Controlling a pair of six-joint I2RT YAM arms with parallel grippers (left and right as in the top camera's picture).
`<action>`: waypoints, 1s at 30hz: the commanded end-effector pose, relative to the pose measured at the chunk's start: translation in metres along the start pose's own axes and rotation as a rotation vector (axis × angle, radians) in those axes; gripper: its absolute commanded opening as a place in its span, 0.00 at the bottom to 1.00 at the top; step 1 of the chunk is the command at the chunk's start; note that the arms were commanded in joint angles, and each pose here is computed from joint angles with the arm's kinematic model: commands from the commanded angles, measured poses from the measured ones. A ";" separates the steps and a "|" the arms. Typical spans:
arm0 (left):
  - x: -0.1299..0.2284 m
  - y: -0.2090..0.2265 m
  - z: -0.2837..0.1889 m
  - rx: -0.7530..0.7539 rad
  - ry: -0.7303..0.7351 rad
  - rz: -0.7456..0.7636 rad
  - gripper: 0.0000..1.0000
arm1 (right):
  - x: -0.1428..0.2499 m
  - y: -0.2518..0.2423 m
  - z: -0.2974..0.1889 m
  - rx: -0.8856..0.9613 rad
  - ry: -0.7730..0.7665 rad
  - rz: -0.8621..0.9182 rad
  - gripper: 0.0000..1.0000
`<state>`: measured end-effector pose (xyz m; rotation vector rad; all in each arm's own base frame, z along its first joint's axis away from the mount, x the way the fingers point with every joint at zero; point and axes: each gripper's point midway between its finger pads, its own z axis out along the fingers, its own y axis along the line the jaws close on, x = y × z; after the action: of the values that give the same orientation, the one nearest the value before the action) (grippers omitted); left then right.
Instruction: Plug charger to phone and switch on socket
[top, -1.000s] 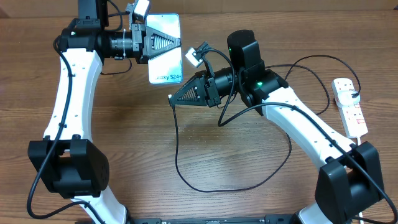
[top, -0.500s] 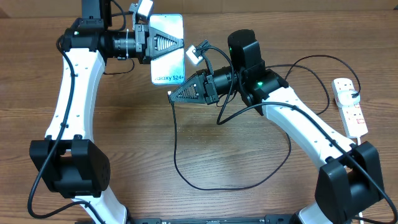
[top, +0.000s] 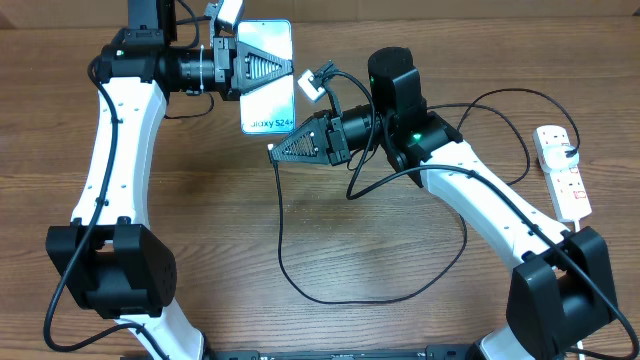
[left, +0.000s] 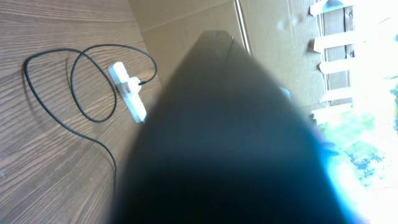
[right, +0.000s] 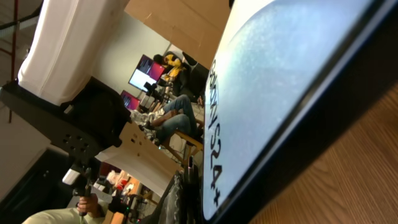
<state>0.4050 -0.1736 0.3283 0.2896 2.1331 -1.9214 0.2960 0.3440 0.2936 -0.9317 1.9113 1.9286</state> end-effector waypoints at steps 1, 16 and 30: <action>0.002 0.001 0.008 -0.026 0.012 0.039 0.04 | -0.021 -0.007 -0.006 0.080 -0.076 -0.038 0.04; -0.017 0.064 -0.037 -0.369 -0.133 -0.072 0.04 | 0.066 -0.154 -0.101 1.020 -0.021 0.331 0.03; -0.011 0.070 -0.038 -0.407 -0.120 -0.069 0.04 | 0.147 -0.217 -0.181 1.540 0.213 0.490 0.04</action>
<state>0.4361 -0.1237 0.2648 -0.0385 2.4292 -1.4451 0.3535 0.1644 0.0608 -0.1432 2.9239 0.1173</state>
